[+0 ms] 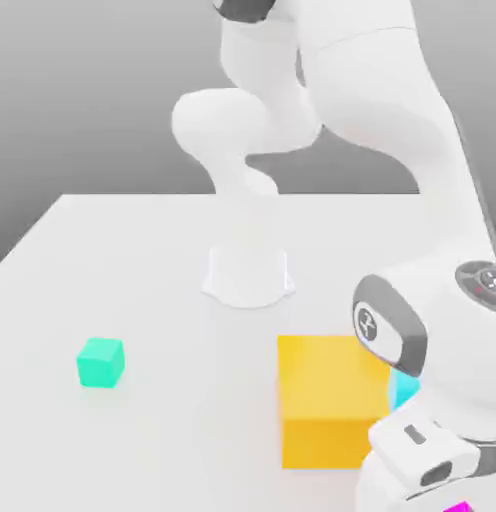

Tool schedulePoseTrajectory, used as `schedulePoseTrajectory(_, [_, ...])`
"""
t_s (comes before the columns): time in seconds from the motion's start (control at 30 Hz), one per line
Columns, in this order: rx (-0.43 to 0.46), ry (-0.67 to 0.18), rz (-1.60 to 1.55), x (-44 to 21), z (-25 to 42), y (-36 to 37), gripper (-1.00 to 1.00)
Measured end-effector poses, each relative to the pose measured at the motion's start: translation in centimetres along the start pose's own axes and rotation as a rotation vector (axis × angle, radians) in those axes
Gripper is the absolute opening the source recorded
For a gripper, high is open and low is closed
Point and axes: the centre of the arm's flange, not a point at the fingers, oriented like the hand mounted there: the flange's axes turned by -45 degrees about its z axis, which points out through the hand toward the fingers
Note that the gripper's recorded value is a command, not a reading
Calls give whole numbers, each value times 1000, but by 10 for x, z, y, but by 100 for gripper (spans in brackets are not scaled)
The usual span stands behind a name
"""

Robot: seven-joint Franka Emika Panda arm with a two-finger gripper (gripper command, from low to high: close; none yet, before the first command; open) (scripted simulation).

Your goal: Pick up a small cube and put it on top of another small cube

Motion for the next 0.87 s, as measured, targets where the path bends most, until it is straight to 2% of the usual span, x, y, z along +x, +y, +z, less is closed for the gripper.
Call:
schedulePoseTrajectory(0.2, [-6, 9, -18, -19, -64, -14, -100])
schedulePoseTrajectory(0.53, [2, 8, 62, -88, -155, -36, -100])
schedulePoseTrajectory(0.7, [0, 0, 117, -97, -111, -32, -100])
schedulePoseTrajectory(0.73, [1, 0, 119, -97, -111, -31, 100])
schedulePoseTrajectory(0.87, [1, 0, 126, -97, -111, -28, 100])
